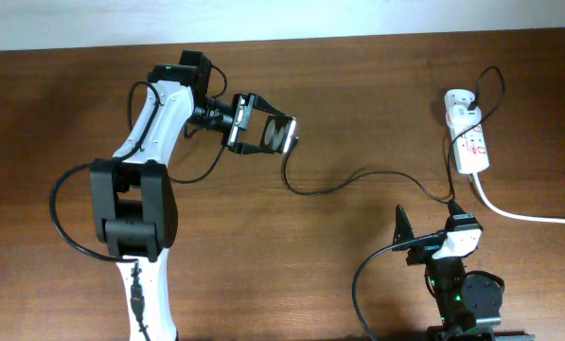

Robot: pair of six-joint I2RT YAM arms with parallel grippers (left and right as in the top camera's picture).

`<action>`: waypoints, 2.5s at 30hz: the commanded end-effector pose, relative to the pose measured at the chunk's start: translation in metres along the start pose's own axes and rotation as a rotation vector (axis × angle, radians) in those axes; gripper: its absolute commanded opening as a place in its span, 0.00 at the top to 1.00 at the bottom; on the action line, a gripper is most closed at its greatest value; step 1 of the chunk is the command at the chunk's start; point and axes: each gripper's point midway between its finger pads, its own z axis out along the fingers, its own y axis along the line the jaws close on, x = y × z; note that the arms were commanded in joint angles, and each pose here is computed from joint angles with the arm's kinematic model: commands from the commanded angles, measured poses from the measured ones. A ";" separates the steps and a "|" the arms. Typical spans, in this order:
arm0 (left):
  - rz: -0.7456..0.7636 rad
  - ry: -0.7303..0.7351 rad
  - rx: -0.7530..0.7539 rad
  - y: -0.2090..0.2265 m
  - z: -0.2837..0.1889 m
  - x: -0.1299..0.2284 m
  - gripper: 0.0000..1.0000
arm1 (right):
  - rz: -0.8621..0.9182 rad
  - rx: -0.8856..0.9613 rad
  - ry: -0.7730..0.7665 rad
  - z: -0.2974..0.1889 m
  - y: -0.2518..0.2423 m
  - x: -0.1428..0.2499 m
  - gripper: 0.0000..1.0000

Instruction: Plug charger to phone and switch on socket

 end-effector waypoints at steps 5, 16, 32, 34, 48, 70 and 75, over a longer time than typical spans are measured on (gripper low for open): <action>0.014 0.032 0.032 -0.011 -0.005 0.009 0.88 | 0.006 -0.002 0.003 0.000 0.001 0.002 0.01; 0.015 0.033 0.032 -0.011 -0.005 0.009 0.89 | 0.007 -0.002 0.003 0.000 0.001 0.002 0.01; 0.015 0.032 0.032 -0.011 -0.005 0.009 0.87 | 0.035 -0.041 -0.068 -0.002 0.008 -0.019 0.01; 0.015 0.032 0.032 -0.011 -0.005 0.009 0.87 | 0.049 -0.052 -0.067 -0.002 0.009 -0.019 0.01; 0.014 0.033 0.032 -0.011 -0.005 0.009 0.89 | 0.135 -0.143 -0.040 -0.013 0.029 -0.085 0.01; 0.015 0.033 0.032 -0.011 -0.005 0.009 0.89 | 0.271 -0.484 0.748 0.063 0.091 -0.109 0.01; 0.022 -0.007 -0.007 -0.006 0.004 0.006 0.96 | 0.346 -0.453 0.815 0.071 0.090 -0.094 0.01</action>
